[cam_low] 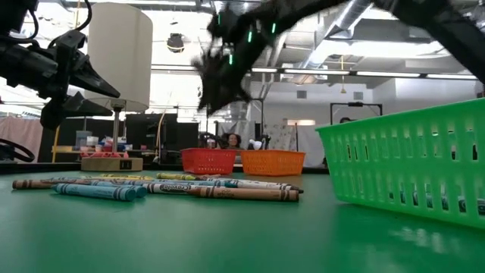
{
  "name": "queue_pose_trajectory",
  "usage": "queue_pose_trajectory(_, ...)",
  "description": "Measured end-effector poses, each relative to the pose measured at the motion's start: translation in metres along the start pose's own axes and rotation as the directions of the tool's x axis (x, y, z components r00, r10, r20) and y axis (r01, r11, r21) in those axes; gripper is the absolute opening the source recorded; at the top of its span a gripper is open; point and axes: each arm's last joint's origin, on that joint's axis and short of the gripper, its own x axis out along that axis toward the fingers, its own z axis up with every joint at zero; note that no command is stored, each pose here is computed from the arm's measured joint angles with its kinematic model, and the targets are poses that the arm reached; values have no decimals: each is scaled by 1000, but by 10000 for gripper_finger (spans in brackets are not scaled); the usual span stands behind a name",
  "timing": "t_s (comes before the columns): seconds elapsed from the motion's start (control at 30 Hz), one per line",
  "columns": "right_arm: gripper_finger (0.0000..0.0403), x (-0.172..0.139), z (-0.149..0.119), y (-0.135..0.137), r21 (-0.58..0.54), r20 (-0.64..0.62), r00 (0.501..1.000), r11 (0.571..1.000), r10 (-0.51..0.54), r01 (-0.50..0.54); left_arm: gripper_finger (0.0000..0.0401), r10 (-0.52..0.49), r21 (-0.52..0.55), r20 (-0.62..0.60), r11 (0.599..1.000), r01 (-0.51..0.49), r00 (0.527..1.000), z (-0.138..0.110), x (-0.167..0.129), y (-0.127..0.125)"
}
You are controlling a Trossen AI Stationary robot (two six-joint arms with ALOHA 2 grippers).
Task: Sort crayons
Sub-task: Put the green crayon into the green bin
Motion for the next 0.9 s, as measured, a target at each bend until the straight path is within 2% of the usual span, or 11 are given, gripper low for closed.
queue_pose_trajectory(0.1, 148, -29, -14, 37, -130, -123, 991, 990, 47, -63, 215, -8, 0, -9, 1000, 8, 1000, 0, 0, 0)
queue_pose_trajectory(0.2, 144, -48, -36, 71, -178, -253, 966, 978, 61, -109, 215, -10, -11, -8, 1000, 10, 1000, 0, 0, 0)
queue_pose_trajectory(0.33, 140, -70, -64, 115, -161, -361, 931, 979, 59, -125, 215, -12, -21, -11, 1000, 12, 1000, 0, 0, 0)
queue_pose_trajectory(0.47, 137, -83, -92, 146, -63, -435, 901, 998, -11, -19, 215, -9, -13, -8, 1000, 9, 1000, 0, 0, 0)
queue_pose_trajectory(0.6, 137, -94, -108, 169, -6, -399, 914, 997, -71, 75, 215, -26, -14, -26, 1000, 26, 999, -1, 0, -1)
queue_pose_trajectory(0.77, 137, -109, -125, 196, -71, -290, 946, 989, -147, 132, 215, -62, -40, -64, 997, 59, 996, -2, 0, -2)
queue_pose_trajectory(0.9, 137, -106, -118, 194, -152, -183, 961, 972, -205, 179, 215, -71, -103, -59, 993, 65, 996, -1, 0, -3)
